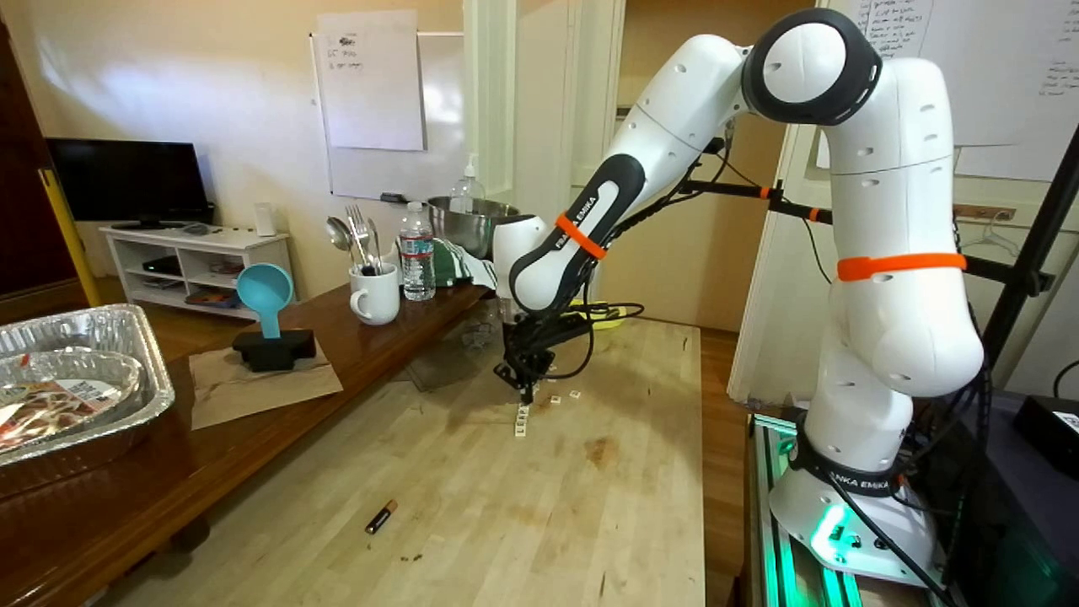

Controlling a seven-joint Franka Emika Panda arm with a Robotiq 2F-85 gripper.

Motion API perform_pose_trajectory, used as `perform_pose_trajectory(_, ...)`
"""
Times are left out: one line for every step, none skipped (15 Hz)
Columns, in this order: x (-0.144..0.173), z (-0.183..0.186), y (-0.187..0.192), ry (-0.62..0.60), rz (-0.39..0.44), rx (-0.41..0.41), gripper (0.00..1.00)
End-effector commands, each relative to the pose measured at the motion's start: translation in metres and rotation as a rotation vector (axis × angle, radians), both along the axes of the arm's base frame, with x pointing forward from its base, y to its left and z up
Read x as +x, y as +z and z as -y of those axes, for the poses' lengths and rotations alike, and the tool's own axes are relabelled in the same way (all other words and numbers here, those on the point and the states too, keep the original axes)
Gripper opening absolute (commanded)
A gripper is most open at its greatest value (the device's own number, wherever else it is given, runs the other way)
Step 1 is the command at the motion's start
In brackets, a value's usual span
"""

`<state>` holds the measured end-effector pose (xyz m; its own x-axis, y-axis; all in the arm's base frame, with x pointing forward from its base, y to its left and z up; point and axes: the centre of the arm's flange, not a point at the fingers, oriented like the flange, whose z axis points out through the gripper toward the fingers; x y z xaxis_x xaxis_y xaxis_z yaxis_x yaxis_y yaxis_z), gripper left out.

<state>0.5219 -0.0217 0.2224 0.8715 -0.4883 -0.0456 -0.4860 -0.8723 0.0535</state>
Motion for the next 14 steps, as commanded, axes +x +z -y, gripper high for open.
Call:
perform_pose_trajectory(-0.014,0.000,0.011,-0.022,0.000,0.019,0.00)
perform_pose_trajectory(-0.015,0.001,0.012,-0.017,-0.001,0.015,0.00)
perform_pose_trajectory(-0.017,0.002,0.014,-0.005,-0.001,0.010,0.00)
perform_pose_trajectory(-0.019,0.003,0.015,0.012,0.002,0.005,0.00)
perform_pose_trajectory(-0.021,0.005,0.015,0.059,0.022,0.006,0.00)
perform_pose_trajectory(-0.024,0.008,0.016,0.108,0.025,0.003,0.00)
perform_pose_trajectory(-0.027,0.010,0.016,0.158,0.029,-0.002,0.00)
perform_pose_trajectory(-0.030,0.012,0.016,0.214,0.027,-0.003,0.00)
perform_pose_trajectory(-0.032,0.014,0.016,0.247,0.028,-0.012,0.00)
perform_pose_trajectory(-0.034,0.016,0.014,0.284,0.028,-0.019,0.00)
perform_pose_trajectory(-0.036,0.017,0.013,0.319,0.028,-0.024,0.00)
perform_pose_trajectory(-0.037,0.019,0.011,0.350,0.027,-0.030,0.00)
perform_pose_trajectory(-0.038,0.021,0.009,0.376,0.028,-0.034,0.00)
perform_pose_trajectory(-0.039,0.022,0.006,0.400,0.034,-0.041,0.00)
